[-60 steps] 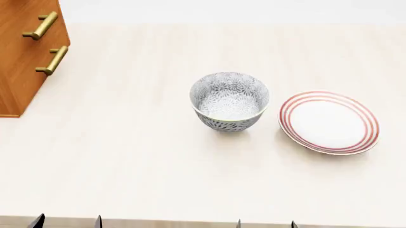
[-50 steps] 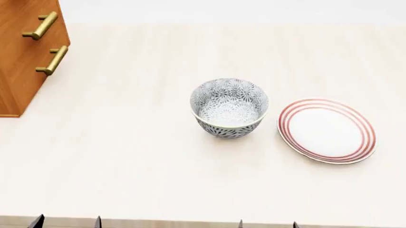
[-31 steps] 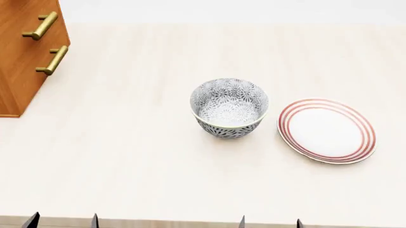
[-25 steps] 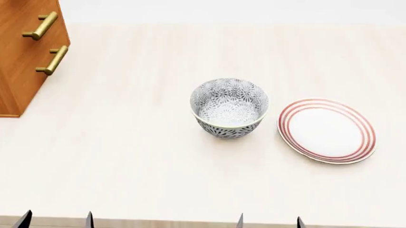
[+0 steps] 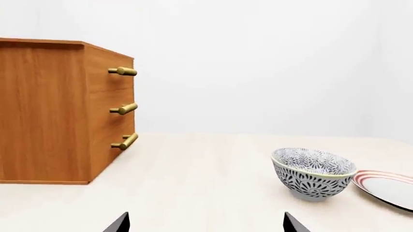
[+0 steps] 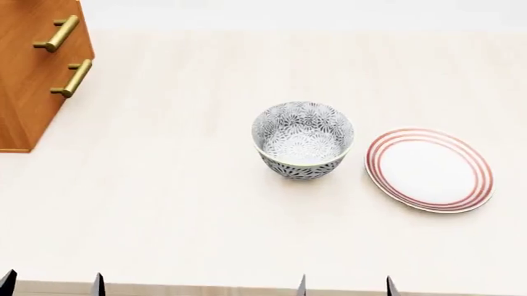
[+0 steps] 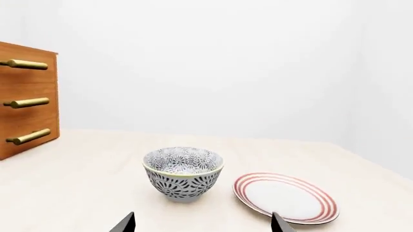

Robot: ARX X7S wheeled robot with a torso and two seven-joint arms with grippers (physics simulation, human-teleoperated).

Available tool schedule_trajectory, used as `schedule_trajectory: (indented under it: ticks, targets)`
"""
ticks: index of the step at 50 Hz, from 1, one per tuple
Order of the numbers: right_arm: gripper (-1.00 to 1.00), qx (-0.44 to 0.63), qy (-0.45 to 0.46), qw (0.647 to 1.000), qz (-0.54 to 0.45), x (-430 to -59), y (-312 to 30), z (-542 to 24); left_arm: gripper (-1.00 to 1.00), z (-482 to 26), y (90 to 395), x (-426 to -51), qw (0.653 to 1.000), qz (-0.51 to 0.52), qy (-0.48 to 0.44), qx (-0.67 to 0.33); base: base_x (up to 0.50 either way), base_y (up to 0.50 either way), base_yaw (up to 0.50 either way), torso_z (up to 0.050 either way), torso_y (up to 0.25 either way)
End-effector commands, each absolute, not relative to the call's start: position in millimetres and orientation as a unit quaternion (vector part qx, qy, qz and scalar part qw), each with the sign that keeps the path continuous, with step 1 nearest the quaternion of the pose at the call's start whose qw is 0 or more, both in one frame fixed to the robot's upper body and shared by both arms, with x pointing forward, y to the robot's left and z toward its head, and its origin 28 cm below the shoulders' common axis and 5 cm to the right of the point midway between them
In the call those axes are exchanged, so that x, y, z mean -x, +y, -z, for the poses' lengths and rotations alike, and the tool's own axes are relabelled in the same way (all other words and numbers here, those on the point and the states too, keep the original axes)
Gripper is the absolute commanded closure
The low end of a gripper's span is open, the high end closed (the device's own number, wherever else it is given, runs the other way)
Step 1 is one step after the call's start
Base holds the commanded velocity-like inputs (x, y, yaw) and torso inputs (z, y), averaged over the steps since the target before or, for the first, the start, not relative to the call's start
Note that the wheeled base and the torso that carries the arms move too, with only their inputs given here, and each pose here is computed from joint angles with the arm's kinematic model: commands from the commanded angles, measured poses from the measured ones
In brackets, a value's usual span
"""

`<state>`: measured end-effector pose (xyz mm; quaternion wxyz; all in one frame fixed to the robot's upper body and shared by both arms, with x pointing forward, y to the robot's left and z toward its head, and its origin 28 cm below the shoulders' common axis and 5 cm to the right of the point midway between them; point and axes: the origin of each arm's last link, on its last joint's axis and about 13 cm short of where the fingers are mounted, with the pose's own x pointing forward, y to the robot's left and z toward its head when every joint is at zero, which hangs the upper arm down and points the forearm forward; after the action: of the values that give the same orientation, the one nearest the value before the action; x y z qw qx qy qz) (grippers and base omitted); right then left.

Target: Put the bowl on top of the cabinet.

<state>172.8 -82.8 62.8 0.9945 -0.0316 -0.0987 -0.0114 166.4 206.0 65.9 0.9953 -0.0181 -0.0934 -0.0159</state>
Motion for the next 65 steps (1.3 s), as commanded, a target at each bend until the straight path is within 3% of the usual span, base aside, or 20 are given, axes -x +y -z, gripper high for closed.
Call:
schedule_trajectory:
  ticks: [1, 31, 33, 65]
  targets:
    - [-1.0, 0.041, -0.11, 0.993, 0.019, -170.8, -81.1, -64.5, -1.0, -67.2, 205.9, -164.9, 0.995, 0.015, -0.097, 0.014, 0.0, 0.44, 0.0, 0.0, 0.0]
    - [-1.0, 0.028, -0.094, 0.995, 0.018, -175.6, -81.6, -62.6, -1.0, -64.4, 206.0, -169.7, 0.997, 0.003, -0.082, 0.011, 0.0, 0.38, 0.0, 0.0, 0.0]
    - [-1.0, 0.034, -0.097, 0.994, 0.022, -175.1, -81.6, -62.6, -1.0, -64.5, 206.6, -167.0, 0.993, 0.012, -0.114, 0.006, 0.0, 0.0, 0.0, 0.011, 0.0]
    - [-1.0, 0.03, -0.093, 0.995, 0.006, -175.9, -80.3, -60.6, -1.0, -62.8, 207.3, -169.3, 0.995, 0.012, -0.093, 0.014, 0.0, 0.0, 0.0, 0.05, 0.0]
